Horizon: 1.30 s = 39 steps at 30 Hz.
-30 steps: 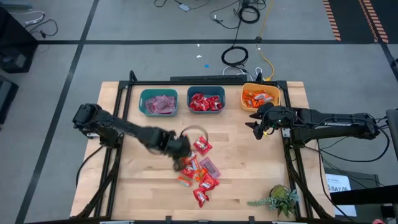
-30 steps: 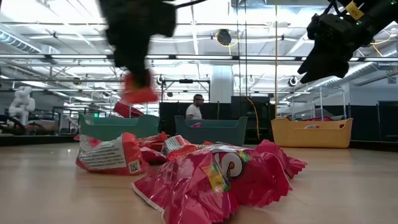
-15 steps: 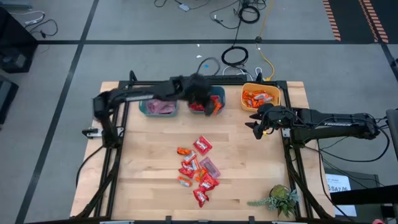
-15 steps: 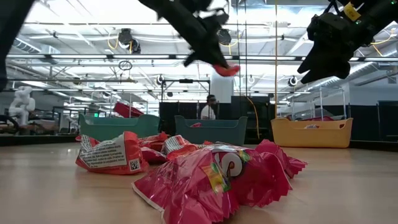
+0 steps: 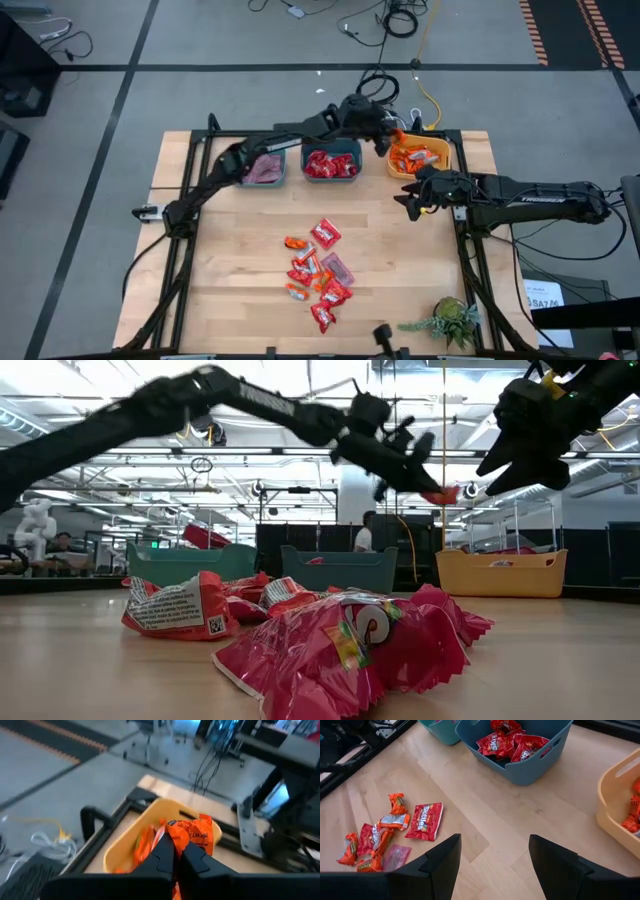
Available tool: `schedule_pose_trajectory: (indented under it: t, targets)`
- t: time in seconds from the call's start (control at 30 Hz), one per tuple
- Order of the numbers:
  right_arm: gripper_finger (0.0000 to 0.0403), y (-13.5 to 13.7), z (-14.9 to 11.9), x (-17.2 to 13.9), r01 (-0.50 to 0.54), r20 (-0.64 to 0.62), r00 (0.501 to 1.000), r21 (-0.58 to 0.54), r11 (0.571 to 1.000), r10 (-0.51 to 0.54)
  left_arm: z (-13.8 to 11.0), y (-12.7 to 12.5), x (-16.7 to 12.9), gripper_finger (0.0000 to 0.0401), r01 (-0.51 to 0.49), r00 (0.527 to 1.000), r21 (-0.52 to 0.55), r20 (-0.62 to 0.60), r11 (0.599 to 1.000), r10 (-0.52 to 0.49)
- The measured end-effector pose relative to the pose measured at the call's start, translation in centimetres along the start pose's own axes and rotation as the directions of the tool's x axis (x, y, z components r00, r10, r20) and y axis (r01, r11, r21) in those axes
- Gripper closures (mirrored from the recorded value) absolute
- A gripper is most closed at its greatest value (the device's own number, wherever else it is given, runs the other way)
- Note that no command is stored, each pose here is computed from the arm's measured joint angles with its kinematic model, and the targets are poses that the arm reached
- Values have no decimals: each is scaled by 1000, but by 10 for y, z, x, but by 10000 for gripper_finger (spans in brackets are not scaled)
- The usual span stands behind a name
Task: Sort candy
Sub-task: Put the orange chocolate into the yellow bin, then put the red candy into the blue bin
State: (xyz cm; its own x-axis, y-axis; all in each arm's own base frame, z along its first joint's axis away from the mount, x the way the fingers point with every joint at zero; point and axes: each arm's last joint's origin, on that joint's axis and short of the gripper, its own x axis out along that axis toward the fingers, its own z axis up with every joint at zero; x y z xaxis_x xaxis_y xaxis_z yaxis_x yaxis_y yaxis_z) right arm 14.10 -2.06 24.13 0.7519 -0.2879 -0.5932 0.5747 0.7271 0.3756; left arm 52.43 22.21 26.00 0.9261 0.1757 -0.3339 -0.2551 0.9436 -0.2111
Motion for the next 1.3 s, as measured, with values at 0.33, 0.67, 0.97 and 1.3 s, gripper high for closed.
schedule_pose_trajectory:
  t: [0.33, 0.67, 0.97, 1.3]
  targets:
    - [177, 0, 0, 0, 0, 0, 1000, 28, 1000, 0, -46, -10, 49, 387, 37, 989, 78, 142, 996, -48]
    - [177, 0, 0, 0, 0, 0, 1000, 52, 999, 0, -50, -7, 52, 272, -52, 985, 61, 167, 997, 41]
    - [177, 0, 0, 0, 1, 1, 1000, 32, 999, -1, -26, -13, 38, 256, -51, 976, 72, 217, 996, 34]
    - [177, 0, 0, 0, 1, 1, 1000, -13, 1000, -1, 22, -23, -22, 255, -106, 994, 35, -1, 994, 106]
